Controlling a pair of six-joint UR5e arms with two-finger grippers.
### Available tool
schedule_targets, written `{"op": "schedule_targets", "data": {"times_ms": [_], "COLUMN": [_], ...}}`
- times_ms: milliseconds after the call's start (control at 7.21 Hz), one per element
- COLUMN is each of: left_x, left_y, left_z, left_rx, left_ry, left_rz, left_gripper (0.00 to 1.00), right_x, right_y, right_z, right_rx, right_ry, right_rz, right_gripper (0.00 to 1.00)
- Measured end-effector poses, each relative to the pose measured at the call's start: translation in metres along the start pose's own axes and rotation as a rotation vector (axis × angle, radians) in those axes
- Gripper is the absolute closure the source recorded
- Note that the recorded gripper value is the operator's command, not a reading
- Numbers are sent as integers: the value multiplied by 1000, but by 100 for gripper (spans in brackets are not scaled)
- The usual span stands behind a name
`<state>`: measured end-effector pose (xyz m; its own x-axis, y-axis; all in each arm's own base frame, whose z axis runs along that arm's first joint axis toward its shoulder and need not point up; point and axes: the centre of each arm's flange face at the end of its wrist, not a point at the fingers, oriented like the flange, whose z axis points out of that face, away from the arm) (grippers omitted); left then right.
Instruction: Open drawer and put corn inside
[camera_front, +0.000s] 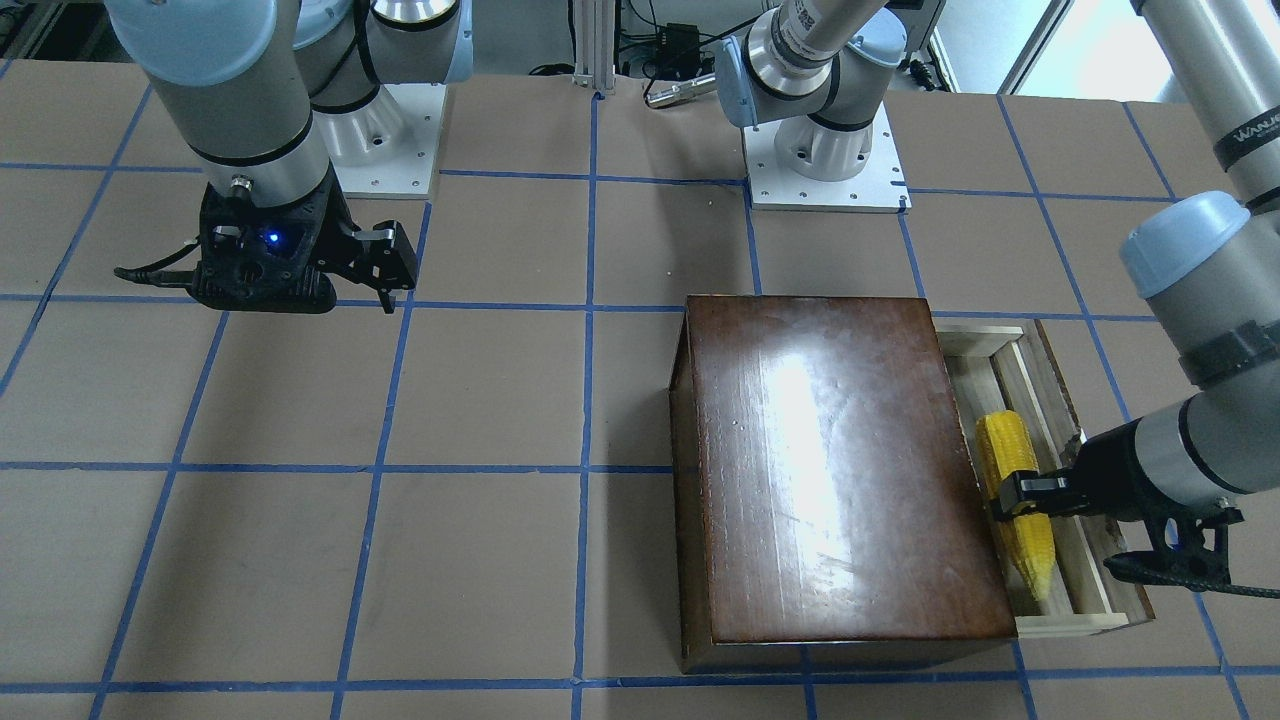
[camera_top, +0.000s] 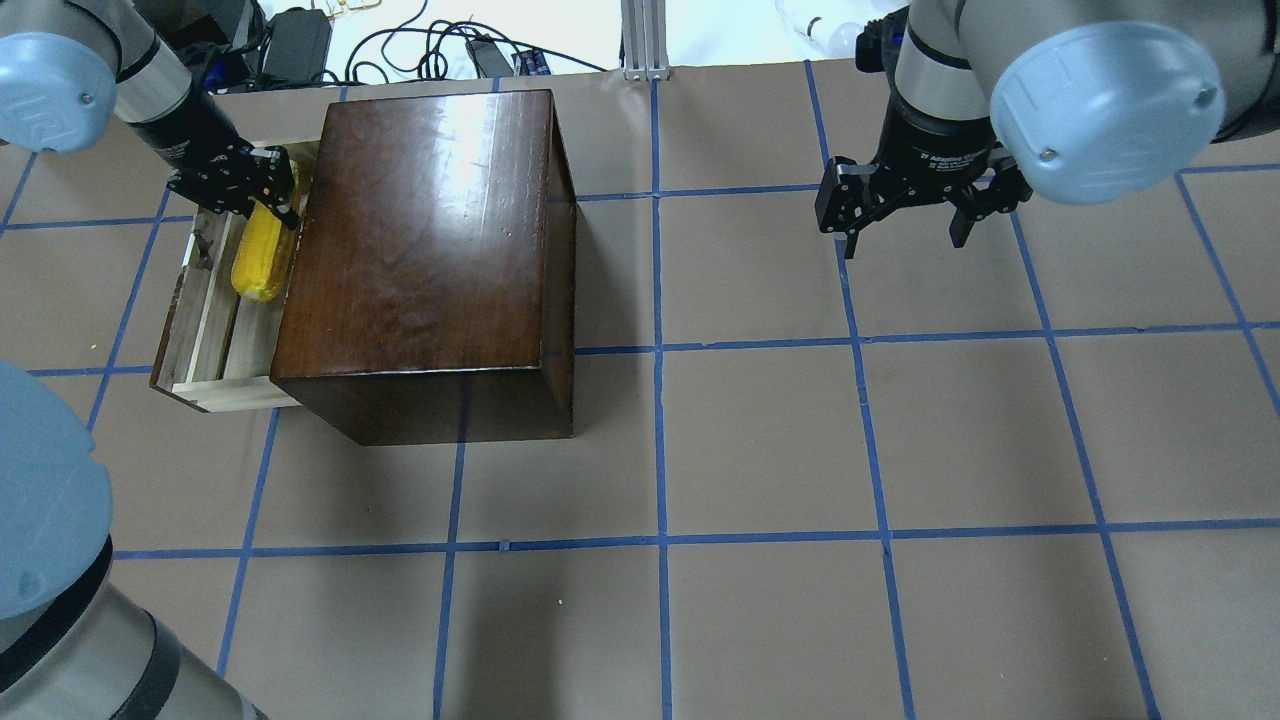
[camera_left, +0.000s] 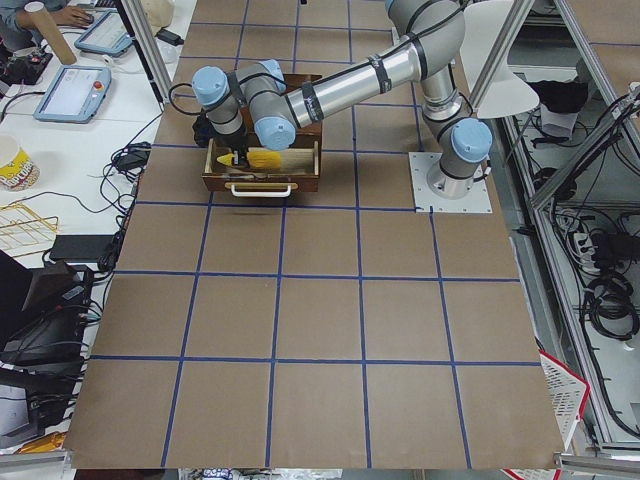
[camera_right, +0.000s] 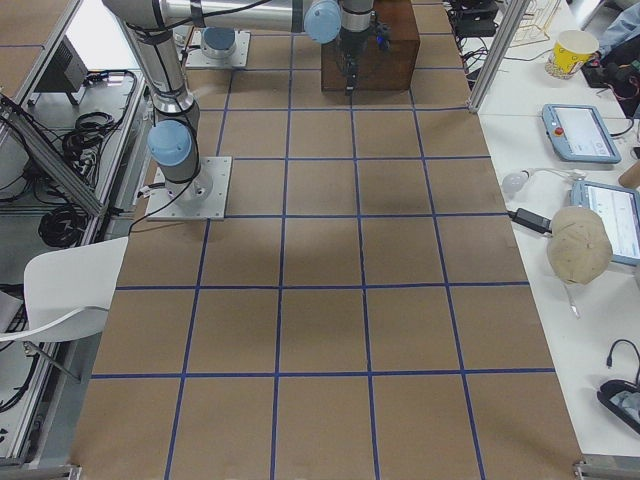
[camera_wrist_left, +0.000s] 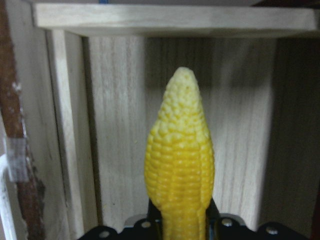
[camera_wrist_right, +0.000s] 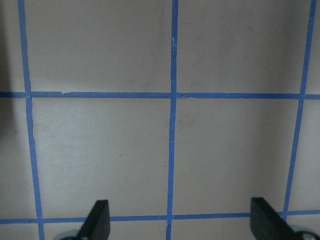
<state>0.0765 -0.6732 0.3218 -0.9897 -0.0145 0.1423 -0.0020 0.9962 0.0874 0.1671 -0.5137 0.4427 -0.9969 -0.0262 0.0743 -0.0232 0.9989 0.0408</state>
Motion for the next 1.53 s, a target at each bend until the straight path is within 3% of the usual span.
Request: {"op": "schedule_targets", "data": {"times_ms": [277,694,1249,1526], "left_x": [0,6,55,97], "left_y": [1,11,32,40], "left_z": [-2,-36,-111,-125], "left_rx": [2,29,58,81], "left_ry": [2,-23,-137,-162], "left_rz": [-4,-9,57,115], "left_gripper": [0,0,0,0], "right_x": [0,0,0,0], "right_y": [0,0,0,0], "right_z": [0,0,0,0], "right_rx": [0,0,0,0], "right_ry": [0,0,0,0], "right_rz": [0,0,0,0], "right_gripper": [0,0,0,0]}}
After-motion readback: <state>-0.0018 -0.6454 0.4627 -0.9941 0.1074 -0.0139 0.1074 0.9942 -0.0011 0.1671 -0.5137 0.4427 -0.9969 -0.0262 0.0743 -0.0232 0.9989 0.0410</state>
